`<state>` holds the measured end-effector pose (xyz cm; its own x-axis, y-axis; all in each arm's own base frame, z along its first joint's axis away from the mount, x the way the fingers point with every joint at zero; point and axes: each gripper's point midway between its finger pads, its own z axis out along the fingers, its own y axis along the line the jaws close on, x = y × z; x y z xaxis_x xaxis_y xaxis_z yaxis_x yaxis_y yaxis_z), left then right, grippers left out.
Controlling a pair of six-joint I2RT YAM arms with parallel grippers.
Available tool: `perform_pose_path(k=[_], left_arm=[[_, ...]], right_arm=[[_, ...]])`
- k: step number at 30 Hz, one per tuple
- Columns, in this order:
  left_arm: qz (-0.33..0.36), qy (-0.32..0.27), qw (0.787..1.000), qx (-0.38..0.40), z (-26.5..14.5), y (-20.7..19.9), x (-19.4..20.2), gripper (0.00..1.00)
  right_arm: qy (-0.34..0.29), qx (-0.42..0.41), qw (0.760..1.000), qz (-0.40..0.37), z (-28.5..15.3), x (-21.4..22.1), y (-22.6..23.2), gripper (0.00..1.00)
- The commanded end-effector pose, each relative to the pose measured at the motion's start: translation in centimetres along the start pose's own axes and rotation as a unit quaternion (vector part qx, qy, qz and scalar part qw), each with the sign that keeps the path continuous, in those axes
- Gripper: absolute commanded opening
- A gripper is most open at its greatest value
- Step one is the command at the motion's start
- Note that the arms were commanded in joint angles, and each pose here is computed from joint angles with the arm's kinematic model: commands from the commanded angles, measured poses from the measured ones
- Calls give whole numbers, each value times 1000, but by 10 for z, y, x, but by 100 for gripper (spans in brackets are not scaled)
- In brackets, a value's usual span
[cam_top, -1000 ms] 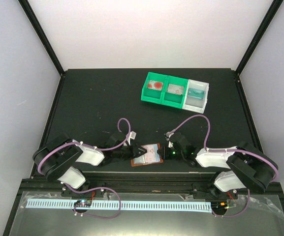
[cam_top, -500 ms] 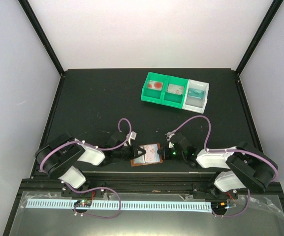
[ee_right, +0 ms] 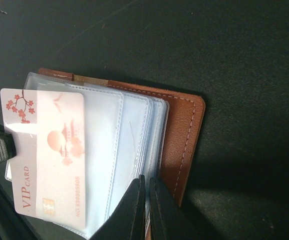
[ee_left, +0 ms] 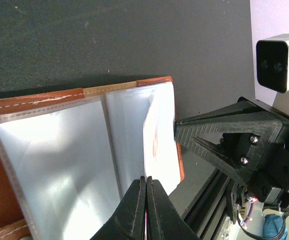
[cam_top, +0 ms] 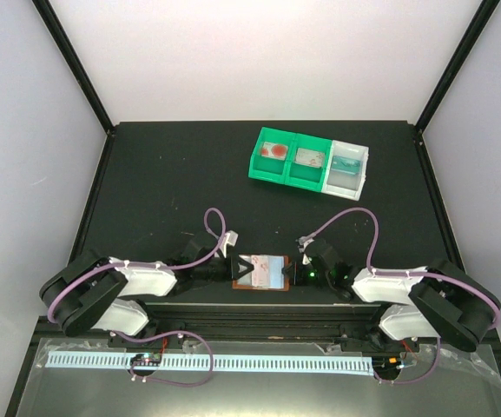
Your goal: Take the credit cards out of the card holder
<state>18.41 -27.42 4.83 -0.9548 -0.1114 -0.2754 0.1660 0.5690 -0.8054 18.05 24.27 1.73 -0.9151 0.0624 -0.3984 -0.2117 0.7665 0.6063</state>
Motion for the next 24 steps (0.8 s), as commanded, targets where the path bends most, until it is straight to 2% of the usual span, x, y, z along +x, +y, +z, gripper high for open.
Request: perform_pose_path(k=[1,10,12,24], left_arm=[[15,5,1000,-20,-5,10,3,2],[10,-5,998,-57,-15,21,-1,2],[24,-12,998,-51,-20,12,-6,2],[80,-50,995,-33,-54,-27,-24,1]], right_arm=[[4,41,999,-16,-2,4,-15,8],[-12,45,996,-71,-17,-13,-1,10],[-14,43,995,-89,-22,-16,4,11],[-29,-76,970,-230,-79,-35,84,18]])
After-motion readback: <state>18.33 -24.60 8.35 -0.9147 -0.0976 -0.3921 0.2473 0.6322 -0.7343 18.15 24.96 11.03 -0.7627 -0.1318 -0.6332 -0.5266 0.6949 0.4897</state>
